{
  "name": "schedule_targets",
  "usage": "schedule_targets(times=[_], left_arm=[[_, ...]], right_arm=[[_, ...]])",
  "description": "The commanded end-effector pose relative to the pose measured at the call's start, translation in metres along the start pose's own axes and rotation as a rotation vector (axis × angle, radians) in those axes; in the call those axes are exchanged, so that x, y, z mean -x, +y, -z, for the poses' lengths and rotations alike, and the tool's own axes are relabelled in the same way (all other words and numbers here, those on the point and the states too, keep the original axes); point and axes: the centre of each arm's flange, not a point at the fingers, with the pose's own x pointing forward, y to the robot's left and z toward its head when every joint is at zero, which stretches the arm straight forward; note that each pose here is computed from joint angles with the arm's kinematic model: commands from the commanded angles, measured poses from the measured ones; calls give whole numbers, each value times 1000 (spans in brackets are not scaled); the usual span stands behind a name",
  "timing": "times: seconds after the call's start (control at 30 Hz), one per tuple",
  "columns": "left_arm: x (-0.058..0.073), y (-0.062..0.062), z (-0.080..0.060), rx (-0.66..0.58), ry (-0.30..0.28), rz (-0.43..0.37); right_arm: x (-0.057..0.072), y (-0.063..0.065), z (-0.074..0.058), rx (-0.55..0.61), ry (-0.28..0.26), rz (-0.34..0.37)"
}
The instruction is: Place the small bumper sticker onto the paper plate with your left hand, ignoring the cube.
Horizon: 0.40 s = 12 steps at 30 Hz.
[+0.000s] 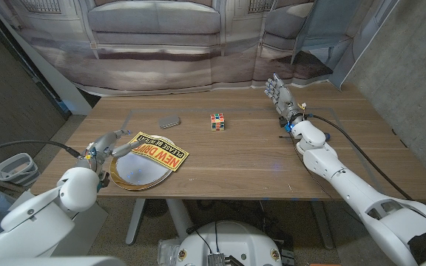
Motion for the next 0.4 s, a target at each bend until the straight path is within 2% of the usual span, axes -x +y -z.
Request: schedule_targets(times=[0.03, 0.4], left_arm=[[-3, 0, 0, 5, -5, -1], [-1, 1, 0, 6, -13, 0]], right_arm=[[2, -1, -1, -1, -1, 6], [3, 2, -2, -3, -2, 8]])
